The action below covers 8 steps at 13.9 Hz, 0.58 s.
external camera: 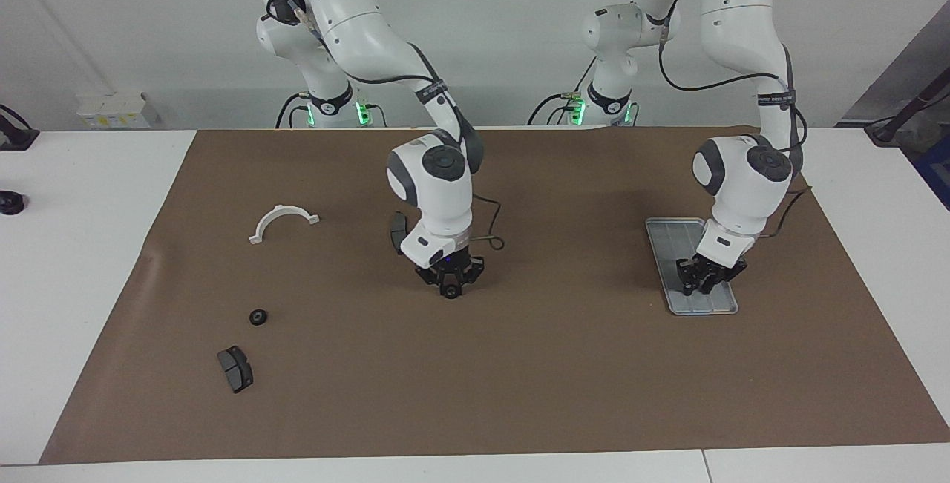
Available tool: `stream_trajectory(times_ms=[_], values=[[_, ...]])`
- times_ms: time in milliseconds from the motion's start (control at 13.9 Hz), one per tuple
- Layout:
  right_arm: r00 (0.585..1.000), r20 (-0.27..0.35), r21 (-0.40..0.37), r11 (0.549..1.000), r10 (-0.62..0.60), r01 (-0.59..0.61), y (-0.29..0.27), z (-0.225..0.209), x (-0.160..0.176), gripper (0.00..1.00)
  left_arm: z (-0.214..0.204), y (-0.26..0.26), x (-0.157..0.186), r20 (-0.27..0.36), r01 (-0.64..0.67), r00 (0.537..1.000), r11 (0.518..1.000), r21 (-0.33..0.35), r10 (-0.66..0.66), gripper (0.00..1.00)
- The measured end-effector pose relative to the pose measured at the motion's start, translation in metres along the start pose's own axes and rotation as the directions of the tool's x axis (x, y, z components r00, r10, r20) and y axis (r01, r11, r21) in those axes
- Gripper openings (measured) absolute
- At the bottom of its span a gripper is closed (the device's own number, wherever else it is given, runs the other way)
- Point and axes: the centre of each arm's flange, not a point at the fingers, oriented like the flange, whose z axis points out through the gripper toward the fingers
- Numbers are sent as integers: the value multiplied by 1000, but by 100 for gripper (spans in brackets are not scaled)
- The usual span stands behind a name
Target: Place bearing gear from tray to pile
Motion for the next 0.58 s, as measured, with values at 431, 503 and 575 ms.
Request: stream_trajectory(times_ms=[431, 503, 575], values=[[1000, 0, -44, 999, -22, 22, 171, -29, 61, 35, -2, 2, 1, 18, -3, 1000, 1000, -2, 3, 19], [1000, 3, -49, 998, -26, 26, 194, -29, 65, 35, -7, 3, 2, 30, -3, 1000, 1000, -1, 3, 19], [1000, 7, -54, 998, -30, 30, 216, -27, 67, 35, -17, 5, 6, 37, 1, 999, 1000, -5, -1, 19]])
